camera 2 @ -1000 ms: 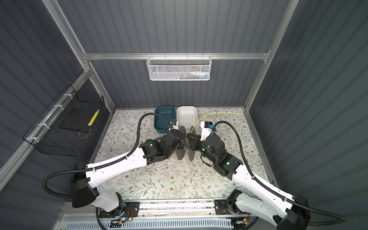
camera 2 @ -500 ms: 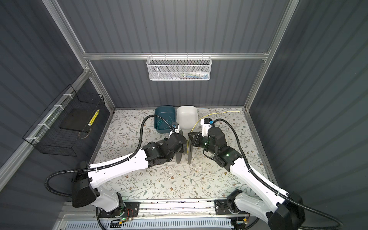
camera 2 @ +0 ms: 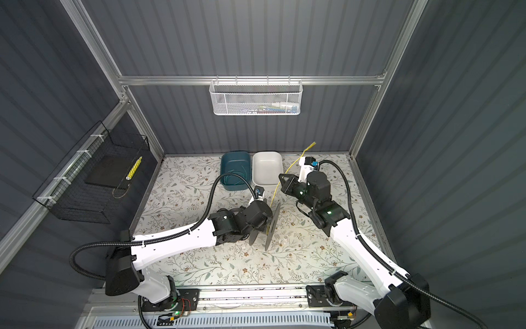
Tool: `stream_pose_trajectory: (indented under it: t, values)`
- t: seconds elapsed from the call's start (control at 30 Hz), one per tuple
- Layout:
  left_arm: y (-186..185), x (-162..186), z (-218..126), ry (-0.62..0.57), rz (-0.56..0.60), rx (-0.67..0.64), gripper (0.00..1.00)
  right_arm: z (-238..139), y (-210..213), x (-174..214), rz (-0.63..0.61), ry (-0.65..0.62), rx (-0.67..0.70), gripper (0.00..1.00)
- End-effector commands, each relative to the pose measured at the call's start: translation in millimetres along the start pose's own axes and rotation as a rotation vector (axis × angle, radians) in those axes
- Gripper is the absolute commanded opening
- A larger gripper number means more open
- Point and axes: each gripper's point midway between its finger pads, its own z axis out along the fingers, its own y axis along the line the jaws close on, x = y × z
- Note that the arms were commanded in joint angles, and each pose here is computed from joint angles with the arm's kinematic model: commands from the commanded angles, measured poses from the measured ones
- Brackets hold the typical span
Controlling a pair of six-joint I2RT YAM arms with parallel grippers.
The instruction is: Wrap the cables
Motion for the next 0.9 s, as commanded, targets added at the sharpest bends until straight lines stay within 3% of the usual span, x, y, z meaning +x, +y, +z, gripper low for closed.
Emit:
stream_pose_trajectory:
  t: [0.0,0.5,0.57,0.87]
  values:
    - [0,25,-1,0.085,0.091,0.002,0.0,-6,20,-50,-0.043,-0.155,-0.049,0.08]
    - [7,40,-2,0.116,0.111,-0.006,0.0,-7,13,-97,-0.113,-0.179,0.0,0.08]
    - [7,41,-1,0.118,0.11,-0.006,0.0,-6,16,-99,-0.127,-0.167,-0.009,0.0]
    - [7,44,-5,0.125,0.122,0.012,0.0,-2,17,-105,-0.159,-0.16,-0.001,0.0]
